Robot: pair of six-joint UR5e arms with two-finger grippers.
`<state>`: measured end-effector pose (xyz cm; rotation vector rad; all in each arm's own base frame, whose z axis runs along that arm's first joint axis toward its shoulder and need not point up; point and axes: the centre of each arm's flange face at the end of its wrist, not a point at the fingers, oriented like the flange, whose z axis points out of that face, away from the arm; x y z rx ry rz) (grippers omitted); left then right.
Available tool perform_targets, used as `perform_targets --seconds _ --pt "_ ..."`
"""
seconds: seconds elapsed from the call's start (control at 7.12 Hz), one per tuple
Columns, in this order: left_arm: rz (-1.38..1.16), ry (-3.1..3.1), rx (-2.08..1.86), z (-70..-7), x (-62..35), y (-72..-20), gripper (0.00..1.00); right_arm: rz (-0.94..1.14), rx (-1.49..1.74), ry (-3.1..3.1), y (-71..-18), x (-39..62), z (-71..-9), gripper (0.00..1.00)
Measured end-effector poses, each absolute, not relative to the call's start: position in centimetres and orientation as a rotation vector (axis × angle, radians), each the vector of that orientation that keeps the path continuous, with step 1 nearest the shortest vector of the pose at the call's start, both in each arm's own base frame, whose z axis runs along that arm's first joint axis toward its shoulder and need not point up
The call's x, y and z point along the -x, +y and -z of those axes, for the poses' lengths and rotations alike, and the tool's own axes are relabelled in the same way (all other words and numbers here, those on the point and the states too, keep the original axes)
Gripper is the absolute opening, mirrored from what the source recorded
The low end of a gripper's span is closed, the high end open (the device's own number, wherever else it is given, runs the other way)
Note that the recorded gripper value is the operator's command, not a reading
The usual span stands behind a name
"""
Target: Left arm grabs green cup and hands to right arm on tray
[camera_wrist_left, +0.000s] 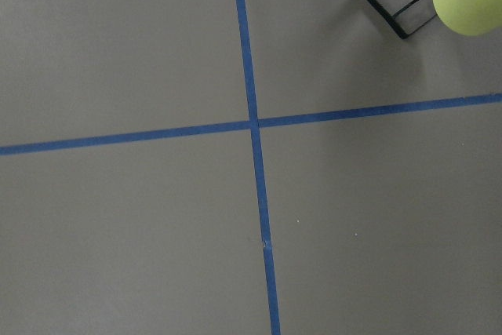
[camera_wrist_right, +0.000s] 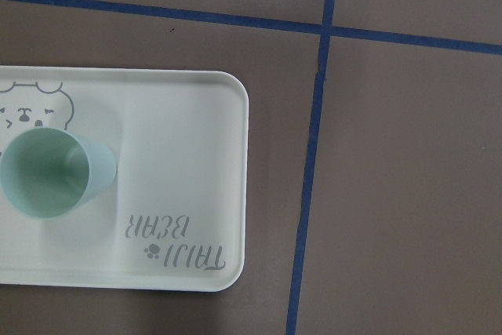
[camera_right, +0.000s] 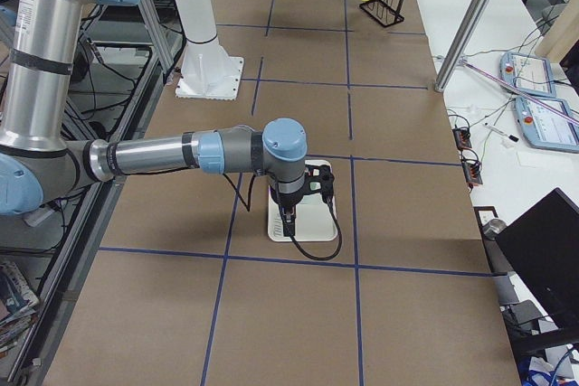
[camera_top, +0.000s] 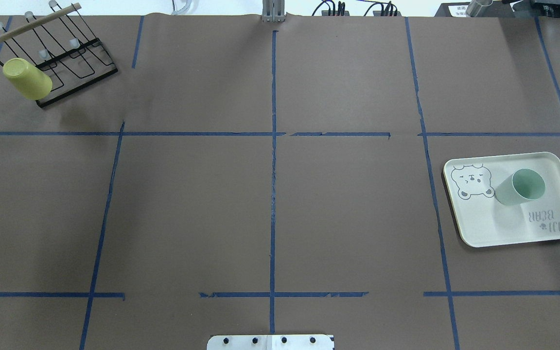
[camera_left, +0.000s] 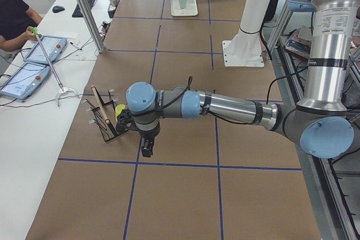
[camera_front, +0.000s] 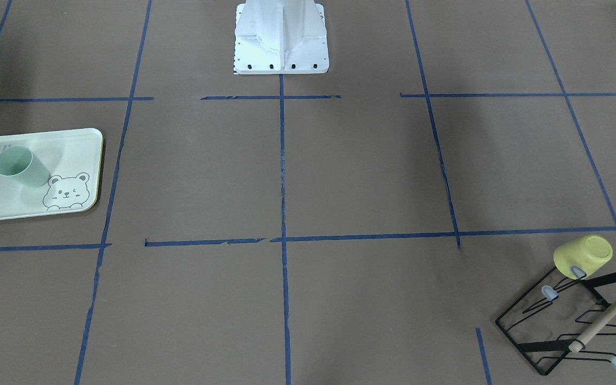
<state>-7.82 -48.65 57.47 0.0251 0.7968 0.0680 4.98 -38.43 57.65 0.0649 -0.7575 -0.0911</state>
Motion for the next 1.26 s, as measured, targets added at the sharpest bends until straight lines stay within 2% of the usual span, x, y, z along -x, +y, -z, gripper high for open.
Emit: perform_targets --seconds 0.42,1.26 --pt "-0.08 0.784 0.044 -57.3 6.1 -47.4 1.0 0.088 -0.06 -0.758 -38.2 -5.0 -57.8 1.0" --pt "-0.091 0.78 0.082 -61.5 5.2 -43.5 1.0 0.082 -0.038 -0.761 -37.3 -4.9 -58.8 1.0"
